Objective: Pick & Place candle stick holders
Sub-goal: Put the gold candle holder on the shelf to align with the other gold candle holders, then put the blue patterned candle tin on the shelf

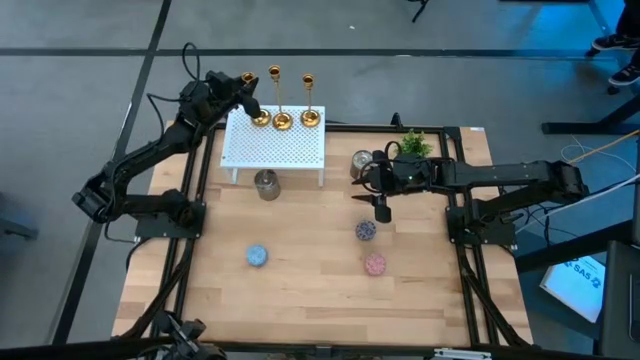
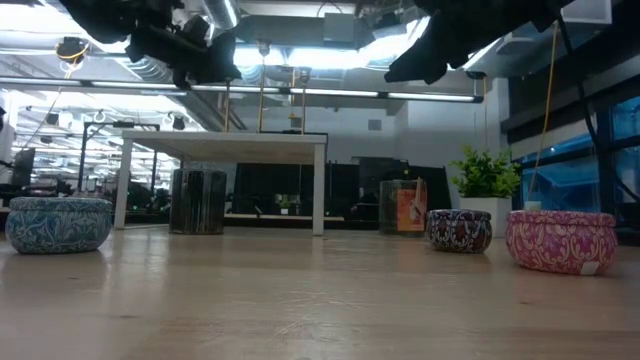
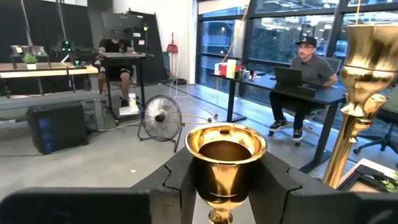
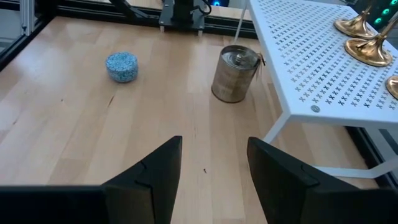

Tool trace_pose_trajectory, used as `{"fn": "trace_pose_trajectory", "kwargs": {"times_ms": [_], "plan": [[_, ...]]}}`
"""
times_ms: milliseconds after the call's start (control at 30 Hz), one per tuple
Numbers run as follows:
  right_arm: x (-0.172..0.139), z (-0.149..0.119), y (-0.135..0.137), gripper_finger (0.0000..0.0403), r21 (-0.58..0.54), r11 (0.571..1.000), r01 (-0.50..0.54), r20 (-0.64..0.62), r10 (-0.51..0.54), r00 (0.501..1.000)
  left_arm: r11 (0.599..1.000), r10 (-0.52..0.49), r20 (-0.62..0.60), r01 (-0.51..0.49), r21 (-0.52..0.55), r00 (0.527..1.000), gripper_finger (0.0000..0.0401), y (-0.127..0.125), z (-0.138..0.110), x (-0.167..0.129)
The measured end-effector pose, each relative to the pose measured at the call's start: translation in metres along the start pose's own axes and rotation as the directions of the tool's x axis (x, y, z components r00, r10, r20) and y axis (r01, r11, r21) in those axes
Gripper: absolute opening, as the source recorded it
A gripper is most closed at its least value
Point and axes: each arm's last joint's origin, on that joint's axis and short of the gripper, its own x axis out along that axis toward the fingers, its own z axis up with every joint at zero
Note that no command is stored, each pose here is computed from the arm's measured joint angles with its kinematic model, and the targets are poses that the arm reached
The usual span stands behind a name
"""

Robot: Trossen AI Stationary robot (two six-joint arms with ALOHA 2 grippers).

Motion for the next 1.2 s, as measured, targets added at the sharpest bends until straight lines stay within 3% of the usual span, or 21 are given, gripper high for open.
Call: {"fn": "trace_pose_trajectory", "kwargs": {"times_ms": [433,900,1200], "plan": [[0.000,0.000,0.000,0.0186,0.000,1.000,0.002,0.000,-0.002,1.000,0.998,-0.060,-0.005,0.060,-0.004,0.998,0.0158,-0.002,0.001,-0.002],[0.000,0.000,0.000,0.0185,0.003,1.000,0.001,-0.002,-0.001,1.000,0.998,-0.053,-0.078,0.055,0.021,0.996,0.0253,-0.002,0.005,-0.020],[0.000,-0.001,0.000,0.0185,0.023,1.000,-0.003,-0.015,0.003,1.000,0.997,-0.054,-0.110,0.059,0.044,0.992,0.0263,-0.004,0.013,-0.043]]}}
